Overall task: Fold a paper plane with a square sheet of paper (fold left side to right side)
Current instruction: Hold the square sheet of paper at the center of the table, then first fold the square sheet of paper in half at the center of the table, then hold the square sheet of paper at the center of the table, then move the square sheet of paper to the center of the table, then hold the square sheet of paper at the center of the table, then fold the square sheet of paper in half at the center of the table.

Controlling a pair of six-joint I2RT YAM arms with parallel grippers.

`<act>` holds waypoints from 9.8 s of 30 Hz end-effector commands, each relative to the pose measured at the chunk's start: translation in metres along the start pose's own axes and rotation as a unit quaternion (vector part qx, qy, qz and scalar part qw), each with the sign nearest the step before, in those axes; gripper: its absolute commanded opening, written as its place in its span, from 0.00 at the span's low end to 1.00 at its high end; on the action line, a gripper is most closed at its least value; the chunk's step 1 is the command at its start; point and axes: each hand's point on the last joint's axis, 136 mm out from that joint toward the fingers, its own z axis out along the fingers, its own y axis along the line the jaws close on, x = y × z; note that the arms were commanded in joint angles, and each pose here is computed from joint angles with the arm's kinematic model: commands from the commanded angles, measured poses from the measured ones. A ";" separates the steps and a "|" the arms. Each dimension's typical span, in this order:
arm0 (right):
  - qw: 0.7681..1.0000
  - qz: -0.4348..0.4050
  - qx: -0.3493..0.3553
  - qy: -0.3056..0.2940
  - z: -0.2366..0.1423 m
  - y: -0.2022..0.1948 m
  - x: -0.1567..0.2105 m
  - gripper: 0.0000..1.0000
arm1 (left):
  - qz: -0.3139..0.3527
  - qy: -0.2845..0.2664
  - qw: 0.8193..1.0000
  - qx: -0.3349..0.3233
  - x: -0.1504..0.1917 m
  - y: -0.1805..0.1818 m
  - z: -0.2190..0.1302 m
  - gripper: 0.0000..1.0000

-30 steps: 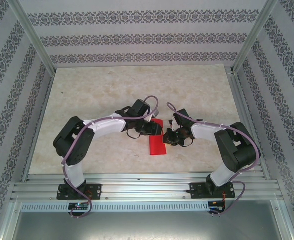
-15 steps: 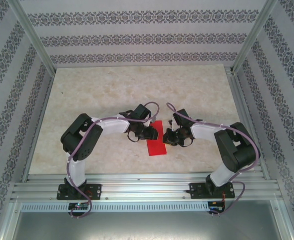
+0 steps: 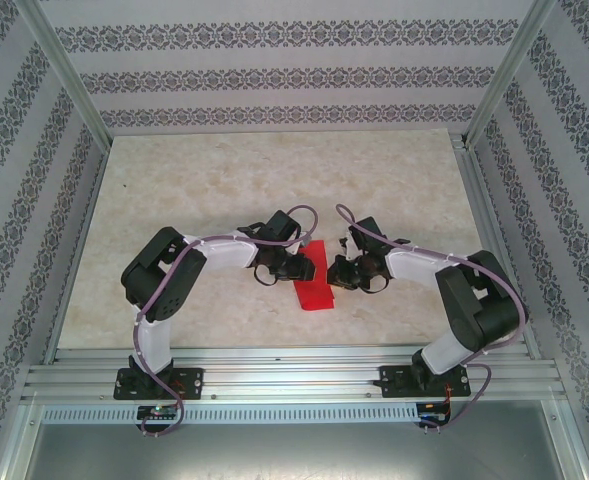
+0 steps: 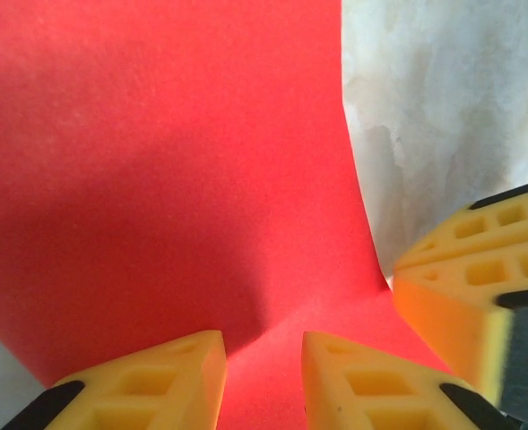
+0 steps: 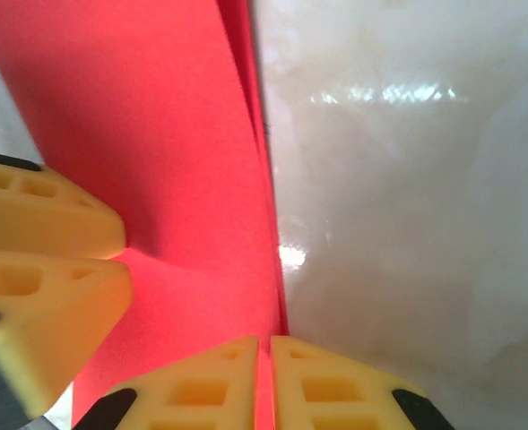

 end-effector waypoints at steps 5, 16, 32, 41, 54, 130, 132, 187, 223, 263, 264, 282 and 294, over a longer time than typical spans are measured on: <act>0.999 -0.023 -0.041 -0.024 -0.018 0.031 -0.007 0.13 | -0.019 0.039 0.999 -0.034 0.029 0.029 0.016 0.32; 0.999 0.017 -0.027 0.035 0.015 0.016 0.037 0.13 | -0.021 0.040 0.998 -0.040 0.030 0.032 0.017 0.32; 0.992 0.036 0.093 0.076 0.024 -0.047 0.070 0.12 | -0.035 -0.009 0.999 -0.041 -0.008 0.041 -0.004 0.38; 0.990 0.033 0.114 0.082 0.024 -0.056 0.074 0.12 | -0.023 -0.054 0.998 -0.024 -0.053 0.047 -0.020 0.44; 0.990 0.034 0.115 0.077 0.024 -0.056 0.073 0.12 | -0.038 -0.118 0.992 0.008 -0.118 0.070 -0.042 0.45; 0.996 0.004 0.087 0.031 0.023 -0.037 0.043 0.12 | 0.059 -0.089 0.992 0.070 -0.064 0.013 -0.015 0.41; 0.997 -0.009 0.077 0.019 0.020 -0.030 0.038 0.12 | 0.054 -0.082 0.993 0.059 -0.061 0.021 -0.009 0.41; 0.974 -0.219 0.030 0.046 0.039 0.032 0.091 0.12 | 0.025 -0.041 0.999 -0.011 -0.031 0.070 0.015 0.41; 0.977 -0.213 0.011 0.003 0.057 0.032 -0.009 0.11 | 0.026 -0.129 0.980 0.147 -0.117 0.001 -0.049 0.46; 0.979 -0.202 -0.008 -0.006 0.041 0.034 0.020 0.11 | -0.029 0.017 0.990 -0.139 -0.065 0.112 0.038 0.36; 0.979 -0.203 -0.010 -0.010 0.040 0.036 0.019 0.11 | -0.028 0.019 0.989 -0.144 -0.063 0.112 0.038 0.36; 0.970 -0.235 -0.013 -0.065 0.044 0.061 -0.017 0.10 | -0.019 0.024 0.988 -0.149 -0.060 0.105 0.041 0.36; 0.979 -0.205 0.021 0.010 0.047 0.015 0.044 0.09 | -0.019 0.025 0.986 -0.163 -0.059 0.110 0.041 0.35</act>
